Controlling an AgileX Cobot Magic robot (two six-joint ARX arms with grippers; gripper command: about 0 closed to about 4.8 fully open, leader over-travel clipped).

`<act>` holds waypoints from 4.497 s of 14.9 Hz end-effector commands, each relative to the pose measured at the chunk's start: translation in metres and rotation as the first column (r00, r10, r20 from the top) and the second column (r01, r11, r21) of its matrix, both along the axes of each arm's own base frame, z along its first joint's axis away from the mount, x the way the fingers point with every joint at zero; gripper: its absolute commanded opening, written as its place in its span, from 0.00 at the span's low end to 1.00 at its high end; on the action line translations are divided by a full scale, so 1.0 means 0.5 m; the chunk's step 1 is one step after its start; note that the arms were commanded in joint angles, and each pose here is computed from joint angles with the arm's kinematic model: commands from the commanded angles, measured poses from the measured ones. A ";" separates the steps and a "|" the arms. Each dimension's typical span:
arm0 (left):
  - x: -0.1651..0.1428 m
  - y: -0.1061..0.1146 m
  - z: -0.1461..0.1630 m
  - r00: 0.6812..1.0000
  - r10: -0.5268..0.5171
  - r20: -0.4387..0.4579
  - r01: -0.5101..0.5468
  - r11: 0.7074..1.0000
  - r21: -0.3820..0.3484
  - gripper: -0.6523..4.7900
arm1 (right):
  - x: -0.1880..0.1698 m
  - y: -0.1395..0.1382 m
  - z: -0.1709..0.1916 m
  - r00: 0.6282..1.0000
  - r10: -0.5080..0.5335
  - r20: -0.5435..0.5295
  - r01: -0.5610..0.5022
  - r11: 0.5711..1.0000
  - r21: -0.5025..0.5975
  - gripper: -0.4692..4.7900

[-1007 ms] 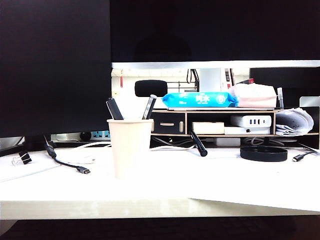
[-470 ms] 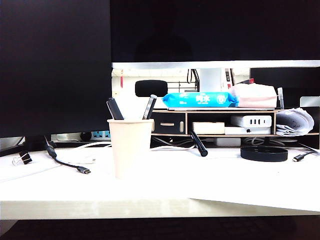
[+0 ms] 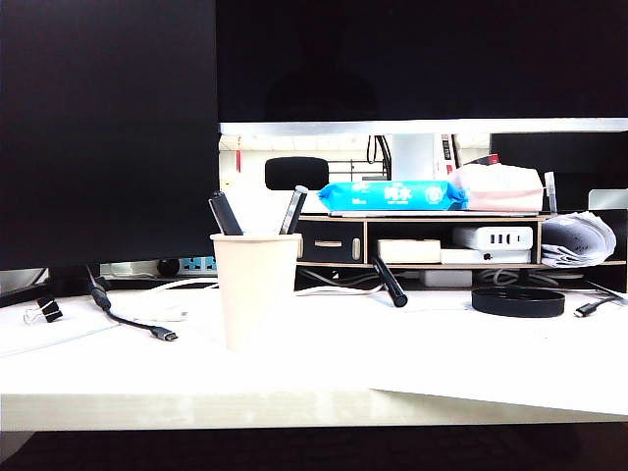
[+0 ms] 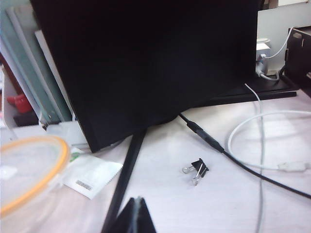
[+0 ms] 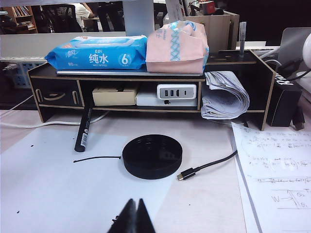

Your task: Pick up the marker from the paper cup and put it on the table.

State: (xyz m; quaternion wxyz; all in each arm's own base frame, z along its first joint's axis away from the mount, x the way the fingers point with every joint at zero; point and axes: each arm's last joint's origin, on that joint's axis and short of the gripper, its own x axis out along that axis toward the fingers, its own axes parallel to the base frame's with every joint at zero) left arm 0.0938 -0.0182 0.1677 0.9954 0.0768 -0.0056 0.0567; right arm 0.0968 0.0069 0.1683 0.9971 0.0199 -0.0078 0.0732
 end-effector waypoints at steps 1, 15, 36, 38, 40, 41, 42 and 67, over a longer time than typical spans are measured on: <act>0.000 0.000 0.003 1.000 0.004 0.012 -0.004 1.000 0.016 0.11 | -0.001 0.001 0.005 1.000 0.016 0.020 -0.017 1.000 0.005 0.09; 0.000 -0.008 0.009 0.988 -0.145 0.049 0.148 0.988 -0.049 0.11 | -0.001 0.002 0.005 1.000 0.024 0.019 -0.025 1.000 0.004 0.09; 0.006 0.020 -0.010 0.980 -0.199 -0.027 0.190 0.961 -0.202 0.11 | -0.001 0.002 0.005 1.000 0.024 0.019 -0.025 1.000 0.004 0.09; 0.007 0.031 -0.009 0.990 -0.141 -0.021 0.132 0.960 -0.249 0.11 | -0.001 0.002 0.005 1.000 0.024 0.019 -0.025 1.000 0.004 0.09; 0.007 0.032 -0.009 0.991 -0.135 -0.021 0.125 0.960 -0.249 0.11 | -0.001 0.002 0.005 1.000 0.024 0.019 -0.025 1.000 0.004 0.09; 0.007 0.032 -0.009 0.991 -0.134 -0.019 0.124 0.955 -0.270 0.11 | -0.001 0.002 0.005 1.000 0.024 0.019 -0.025 1.000 0.004 0.09; 0.007 0.032 -0.009 0.991 -0.134 -0.017 0.124 0.951 -0.282 0.11 | -0.001 0.002 0.005 1.000 0.024 0.019 -0.025 1.000 0.004 0.09; 0.007 0.032 -0.010 0.991 -0.134 -0.020 0.124 0.955 -0.270 0.11 | 0.000 -0.008 0.004 1.000 -0.021 0.009 0.021 0.998 0.060 0.09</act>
